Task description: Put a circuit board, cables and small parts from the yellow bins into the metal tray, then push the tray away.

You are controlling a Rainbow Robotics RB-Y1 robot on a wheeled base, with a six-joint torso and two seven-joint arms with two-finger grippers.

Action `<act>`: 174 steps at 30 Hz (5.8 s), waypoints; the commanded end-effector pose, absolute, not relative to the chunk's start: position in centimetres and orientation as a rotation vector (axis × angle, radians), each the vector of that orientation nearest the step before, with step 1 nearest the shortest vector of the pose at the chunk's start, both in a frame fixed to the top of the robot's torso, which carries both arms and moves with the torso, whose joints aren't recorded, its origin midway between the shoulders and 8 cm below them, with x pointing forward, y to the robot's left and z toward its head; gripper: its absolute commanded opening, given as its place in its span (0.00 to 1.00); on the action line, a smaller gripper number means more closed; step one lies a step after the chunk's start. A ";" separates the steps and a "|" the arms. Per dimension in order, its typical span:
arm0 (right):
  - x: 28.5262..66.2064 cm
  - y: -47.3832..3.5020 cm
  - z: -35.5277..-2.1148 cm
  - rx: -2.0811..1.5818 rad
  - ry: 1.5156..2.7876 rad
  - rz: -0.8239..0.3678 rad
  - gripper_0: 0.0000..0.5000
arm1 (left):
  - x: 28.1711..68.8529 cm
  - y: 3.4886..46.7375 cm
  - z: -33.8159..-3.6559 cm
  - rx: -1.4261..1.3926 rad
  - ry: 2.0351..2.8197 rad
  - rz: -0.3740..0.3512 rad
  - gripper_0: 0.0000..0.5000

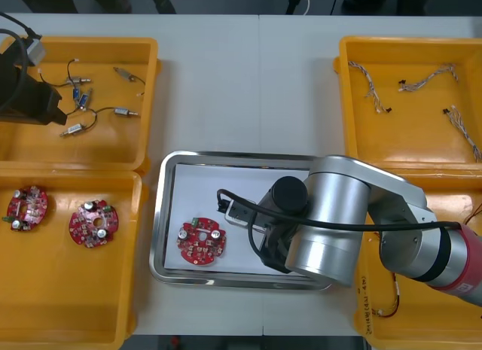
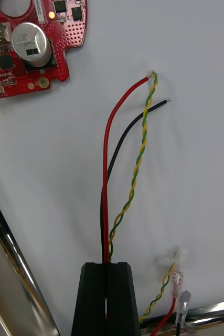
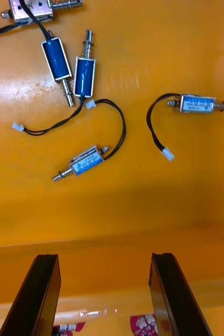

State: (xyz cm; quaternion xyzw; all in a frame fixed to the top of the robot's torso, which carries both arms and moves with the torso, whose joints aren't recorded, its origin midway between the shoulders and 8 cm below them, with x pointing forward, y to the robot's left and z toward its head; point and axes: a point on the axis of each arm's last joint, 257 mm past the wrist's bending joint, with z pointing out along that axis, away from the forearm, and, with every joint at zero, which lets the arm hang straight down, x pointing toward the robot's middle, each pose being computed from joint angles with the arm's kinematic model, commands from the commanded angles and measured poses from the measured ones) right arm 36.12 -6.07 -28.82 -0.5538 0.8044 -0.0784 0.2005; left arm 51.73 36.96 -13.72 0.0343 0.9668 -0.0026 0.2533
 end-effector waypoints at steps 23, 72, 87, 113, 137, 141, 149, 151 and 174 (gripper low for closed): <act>32.2 -5.6 -33.1 -1.531 2.299 -0.144 0.04 | 58.0 37.7 -15.1 0.265 2.483 0.122 1.00; 44.3 -16.8 -7.1 -0.923 2.351 -0.061 1.00 | 60.0 35.7 -20.4 0.336 2.444 0.130 0.78; 48.2 -28.9 -2.2 -0.479 2.466 -0.071 1.00 | 59.9 35.5 -20.4 0.334 2.449 0.119 0.00; 50.0 -41.3 -3.4 0.104 2.587 -0.076 1.00 | 55.3 36.9 -13.9 0.224 2.580 0.048 0.00; 54.8 -39.9 -7.4 0.037 2.651 0.010 1.00 | 48.0 36.8 -8.0 0.093 2.583 0.128 0.00; 56.6 -39.2 -7.9 -0.034 2.609 -0.062 1.00 | 47.1 35.4 -8.0 0.063 2.566 0.071 0.00; 58.5 -39.4 -10.1 -0.182 2.586 -0.108 1.00 | 46.3 32.4 -7.6 0.135 2.553 0.005 0.00; 58.8 -39.6 -10.4 -0.213 2.577 -0.126 1.00 | 46.2 31.6 -7.9 0.165 2.556 0.009 0.00; 62.7 -42.6 -13.6 -0.537 2.421 -0.248 1.00 | 44.3 17.1 -11.5 0.229 2.602 -0.082 0.00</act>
